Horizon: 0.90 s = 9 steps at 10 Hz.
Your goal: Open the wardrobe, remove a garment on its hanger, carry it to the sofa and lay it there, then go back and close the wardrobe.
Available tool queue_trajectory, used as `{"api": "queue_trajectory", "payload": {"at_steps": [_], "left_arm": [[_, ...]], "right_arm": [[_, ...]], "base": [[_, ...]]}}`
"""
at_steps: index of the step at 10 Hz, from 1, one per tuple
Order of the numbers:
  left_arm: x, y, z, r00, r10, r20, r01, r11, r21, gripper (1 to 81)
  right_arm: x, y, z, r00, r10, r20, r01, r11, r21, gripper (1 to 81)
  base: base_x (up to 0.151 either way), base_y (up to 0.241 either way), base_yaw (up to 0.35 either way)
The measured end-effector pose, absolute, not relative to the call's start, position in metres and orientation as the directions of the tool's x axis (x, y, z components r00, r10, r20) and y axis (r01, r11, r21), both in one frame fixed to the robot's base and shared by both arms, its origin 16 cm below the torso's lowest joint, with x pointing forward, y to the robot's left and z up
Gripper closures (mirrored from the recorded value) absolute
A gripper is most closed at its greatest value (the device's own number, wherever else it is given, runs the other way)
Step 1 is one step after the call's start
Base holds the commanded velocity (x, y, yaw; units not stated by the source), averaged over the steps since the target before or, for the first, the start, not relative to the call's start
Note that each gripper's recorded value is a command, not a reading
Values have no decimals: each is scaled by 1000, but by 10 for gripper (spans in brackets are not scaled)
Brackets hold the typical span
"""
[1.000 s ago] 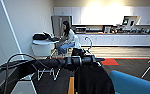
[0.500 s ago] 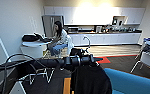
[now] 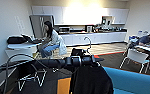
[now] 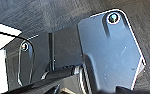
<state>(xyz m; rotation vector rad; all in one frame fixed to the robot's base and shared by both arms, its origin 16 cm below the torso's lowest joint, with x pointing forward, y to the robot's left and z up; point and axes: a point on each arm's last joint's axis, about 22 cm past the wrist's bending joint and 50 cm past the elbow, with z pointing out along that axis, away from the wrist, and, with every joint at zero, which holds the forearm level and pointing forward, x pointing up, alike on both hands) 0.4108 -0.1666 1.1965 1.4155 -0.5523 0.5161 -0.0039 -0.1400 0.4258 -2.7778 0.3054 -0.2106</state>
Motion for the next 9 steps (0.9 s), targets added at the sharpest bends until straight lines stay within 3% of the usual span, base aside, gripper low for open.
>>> {"api": "queue_trajectory", "payload": {"at_steps": [9], "left_arm": [[409,-169,1192,777,4,630,-628,89,773,811]], "right_arm": [[-4,-139,426,966,-235,109,-185,-920,-347,10]], "base": [[0,0,-215]]}}
